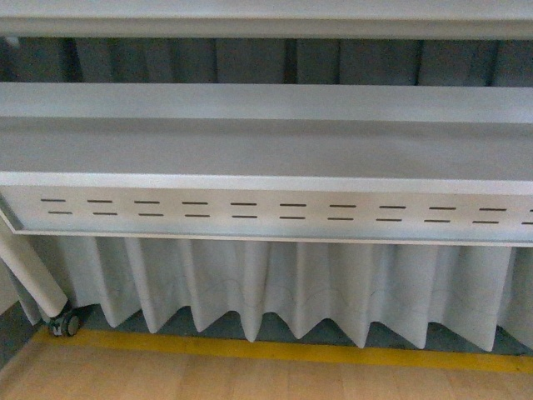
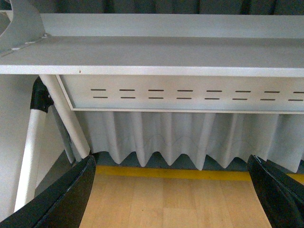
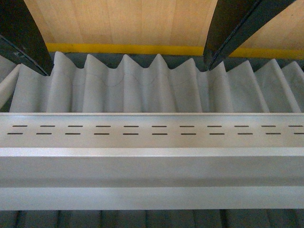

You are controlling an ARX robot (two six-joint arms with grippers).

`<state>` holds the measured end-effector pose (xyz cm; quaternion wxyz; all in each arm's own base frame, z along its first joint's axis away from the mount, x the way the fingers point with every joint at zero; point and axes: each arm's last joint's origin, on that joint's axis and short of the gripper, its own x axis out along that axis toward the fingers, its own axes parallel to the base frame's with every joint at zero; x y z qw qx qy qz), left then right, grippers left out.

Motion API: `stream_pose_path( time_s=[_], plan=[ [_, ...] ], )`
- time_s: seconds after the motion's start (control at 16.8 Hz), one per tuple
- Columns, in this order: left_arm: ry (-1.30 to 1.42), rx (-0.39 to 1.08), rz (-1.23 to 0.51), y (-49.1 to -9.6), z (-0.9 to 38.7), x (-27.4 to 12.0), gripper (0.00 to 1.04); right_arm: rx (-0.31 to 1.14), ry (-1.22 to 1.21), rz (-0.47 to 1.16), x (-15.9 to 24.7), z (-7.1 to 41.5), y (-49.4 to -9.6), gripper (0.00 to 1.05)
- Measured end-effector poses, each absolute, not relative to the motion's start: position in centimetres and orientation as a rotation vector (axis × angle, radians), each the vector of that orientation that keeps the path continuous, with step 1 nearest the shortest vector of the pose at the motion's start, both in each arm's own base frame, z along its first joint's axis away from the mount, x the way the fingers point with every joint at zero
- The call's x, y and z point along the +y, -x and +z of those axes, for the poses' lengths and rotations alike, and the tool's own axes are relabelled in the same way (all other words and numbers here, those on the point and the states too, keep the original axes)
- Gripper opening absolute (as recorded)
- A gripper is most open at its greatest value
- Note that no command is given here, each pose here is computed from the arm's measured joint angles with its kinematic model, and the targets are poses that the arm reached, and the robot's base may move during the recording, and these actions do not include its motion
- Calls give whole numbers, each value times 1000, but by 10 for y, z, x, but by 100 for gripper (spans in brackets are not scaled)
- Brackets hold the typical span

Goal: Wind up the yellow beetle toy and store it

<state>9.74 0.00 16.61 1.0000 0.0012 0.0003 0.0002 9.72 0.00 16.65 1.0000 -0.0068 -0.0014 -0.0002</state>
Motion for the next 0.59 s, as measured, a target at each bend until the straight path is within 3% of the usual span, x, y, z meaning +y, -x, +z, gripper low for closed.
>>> stream_pose_path(
  time_s=[0.59],
  plan=[
    [-3,1,0,-97,166,0,98,-3,14,-1,0,166,-97,98]
  ],
)
